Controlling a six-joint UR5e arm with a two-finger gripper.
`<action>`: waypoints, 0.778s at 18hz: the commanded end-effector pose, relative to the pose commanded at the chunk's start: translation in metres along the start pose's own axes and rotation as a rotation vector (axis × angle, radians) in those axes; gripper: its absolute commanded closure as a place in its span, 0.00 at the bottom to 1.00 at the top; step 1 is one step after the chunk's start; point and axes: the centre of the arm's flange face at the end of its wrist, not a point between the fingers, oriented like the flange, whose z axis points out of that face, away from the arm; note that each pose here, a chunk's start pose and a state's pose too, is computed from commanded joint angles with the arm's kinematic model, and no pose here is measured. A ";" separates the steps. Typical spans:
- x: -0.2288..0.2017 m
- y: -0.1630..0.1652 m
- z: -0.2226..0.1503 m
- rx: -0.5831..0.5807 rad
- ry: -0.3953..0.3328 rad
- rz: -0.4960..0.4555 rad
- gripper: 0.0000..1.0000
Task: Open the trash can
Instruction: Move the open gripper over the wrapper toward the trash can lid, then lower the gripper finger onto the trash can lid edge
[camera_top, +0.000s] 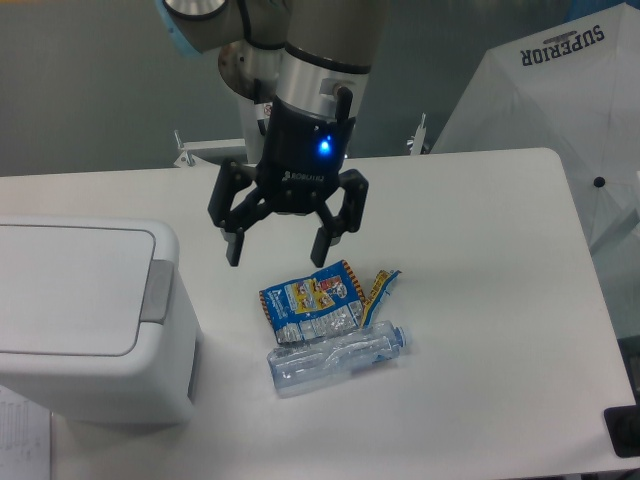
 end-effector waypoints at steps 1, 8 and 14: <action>0.007 0.001 0.004 -0.001 0.030 0.003 0.00; 0.004 0.008 0.029 -0.030 0.115 -0.047 0.00; 0.002 0.020 0.045 -0.035 0.119 -0.037 0.00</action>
